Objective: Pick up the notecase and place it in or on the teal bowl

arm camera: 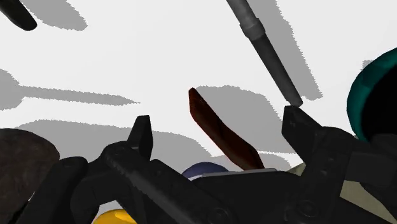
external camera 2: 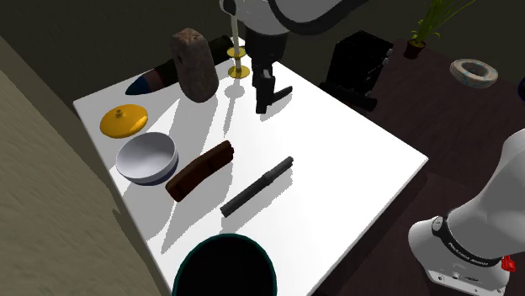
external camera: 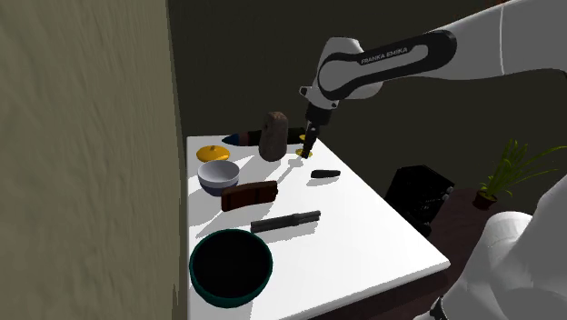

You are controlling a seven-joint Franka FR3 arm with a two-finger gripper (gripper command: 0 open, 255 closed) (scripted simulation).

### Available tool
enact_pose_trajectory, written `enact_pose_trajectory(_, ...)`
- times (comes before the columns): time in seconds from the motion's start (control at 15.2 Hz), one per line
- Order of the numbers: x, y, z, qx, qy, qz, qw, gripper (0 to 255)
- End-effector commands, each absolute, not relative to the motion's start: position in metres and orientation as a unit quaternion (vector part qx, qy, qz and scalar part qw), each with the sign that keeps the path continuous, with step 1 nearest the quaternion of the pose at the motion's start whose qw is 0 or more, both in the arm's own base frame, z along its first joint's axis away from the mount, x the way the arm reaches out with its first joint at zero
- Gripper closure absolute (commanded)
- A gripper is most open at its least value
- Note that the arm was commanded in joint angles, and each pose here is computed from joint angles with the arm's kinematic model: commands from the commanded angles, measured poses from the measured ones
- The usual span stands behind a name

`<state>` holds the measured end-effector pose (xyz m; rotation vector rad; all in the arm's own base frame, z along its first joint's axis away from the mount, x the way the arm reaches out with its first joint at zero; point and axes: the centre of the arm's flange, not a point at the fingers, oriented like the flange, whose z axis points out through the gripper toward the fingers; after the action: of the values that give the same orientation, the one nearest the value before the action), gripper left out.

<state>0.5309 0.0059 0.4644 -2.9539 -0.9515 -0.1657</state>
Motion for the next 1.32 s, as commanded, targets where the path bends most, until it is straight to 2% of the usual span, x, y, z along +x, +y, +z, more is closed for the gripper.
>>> enact_pose_trajectory(0.0, 0.553, 0.017, 0.445, -0.939, -0.341, -0.05, 0.019, 0)
enact_pose_trajectory(0.99, 0.655, 0.131, 0.316, -0.823, -0.567, -0.019, 0.034, 0)
enact_pose_trajectory(1.25, 0.655, 0.133, 0.294, -0.823, -0.567, -0.019, 0.034, 0)
